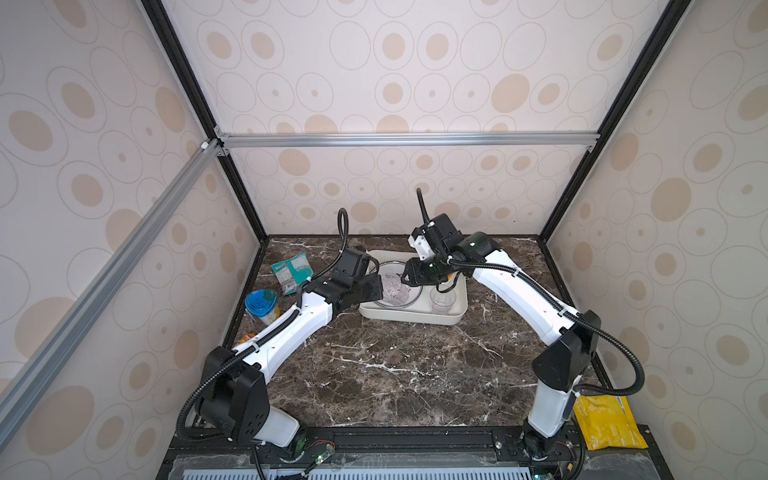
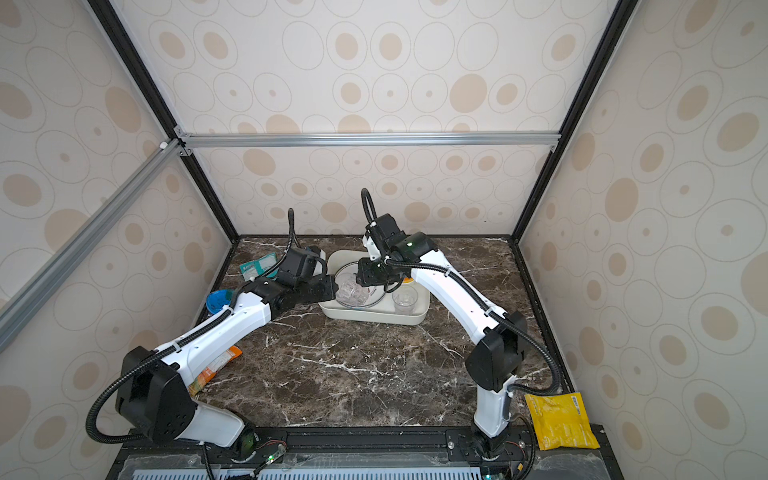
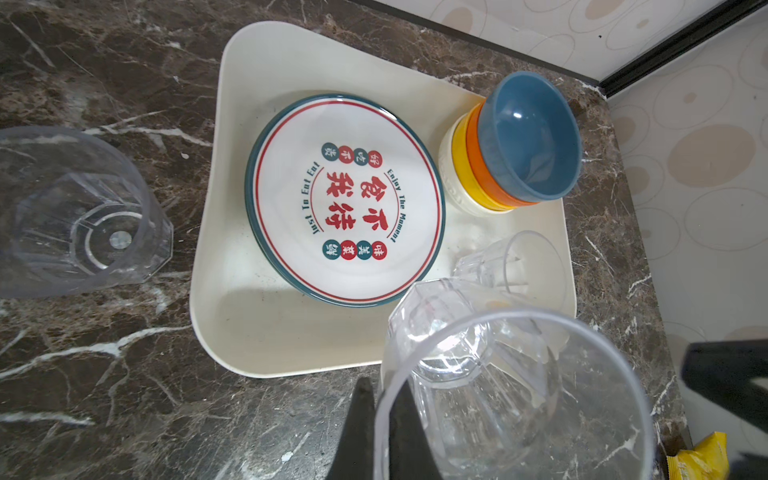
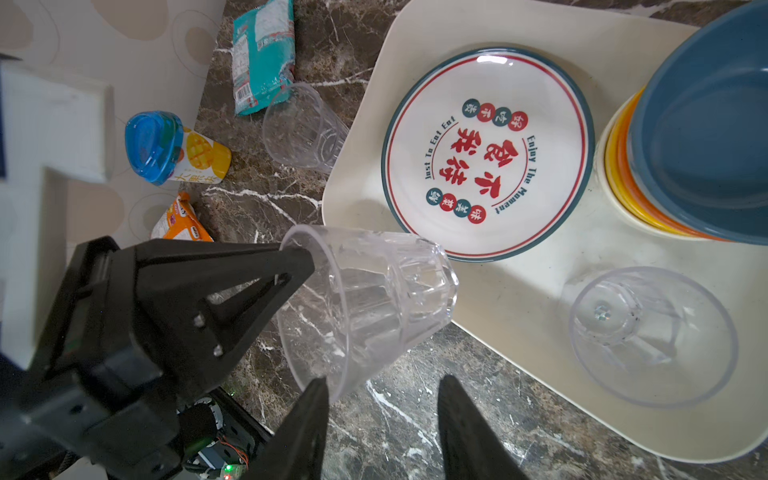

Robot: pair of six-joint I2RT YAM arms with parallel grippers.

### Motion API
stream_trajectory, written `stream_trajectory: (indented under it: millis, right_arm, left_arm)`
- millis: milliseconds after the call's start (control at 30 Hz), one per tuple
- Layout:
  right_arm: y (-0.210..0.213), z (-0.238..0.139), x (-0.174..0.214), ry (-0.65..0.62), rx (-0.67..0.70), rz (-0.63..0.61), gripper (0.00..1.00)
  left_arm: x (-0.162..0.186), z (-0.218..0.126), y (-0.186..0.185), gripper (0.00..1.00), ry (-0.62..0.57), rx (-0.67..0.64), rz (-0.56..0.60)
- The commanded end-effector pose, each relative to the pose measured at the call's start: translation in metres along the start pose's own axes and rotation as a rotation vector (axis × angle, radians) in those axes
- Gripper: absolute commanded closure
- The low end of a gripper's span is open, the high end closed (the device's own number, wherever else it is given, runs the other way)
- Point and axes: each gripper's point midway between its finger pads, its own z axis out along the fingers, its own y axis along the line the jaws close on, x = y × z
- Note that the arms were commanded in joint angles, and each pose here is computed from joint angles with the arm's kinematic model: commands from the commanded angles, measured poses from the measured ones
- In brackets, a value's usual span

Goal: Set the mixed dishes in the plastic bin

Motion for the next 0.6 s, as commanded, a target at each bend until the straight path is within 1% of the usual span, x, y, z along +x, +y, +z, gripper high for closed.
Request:
stream_trajectory:
  millis: [0,233,300,567]
  right_arm:
    - [-0.003,0.008,0.006,0.047,0.062,0.004,0.54]
    - [-0.007,0.022,0.002,0.07,0.117,0.01,0.56]
    - [-0.011,0.024,0.001,0.075,0.14,0.014,0.58]
    - [-0.012,0.032,0.003,0.089,0.153,0.014,0.65]
  left_arm:
    - [-0.022,-0.009,-0.022,1.0,-0.069,0.054,-0.01]
    - [-0.022,-0.01,-0.026,1.0,-0.078,0.065,-0.014]
    - [-0.023,-0.011,-0.028,1.0,-0.082,0.069,-0.014]
    - [-0.026,-0.013,-0.032,1.0,-0.094,0.084,-0.021]
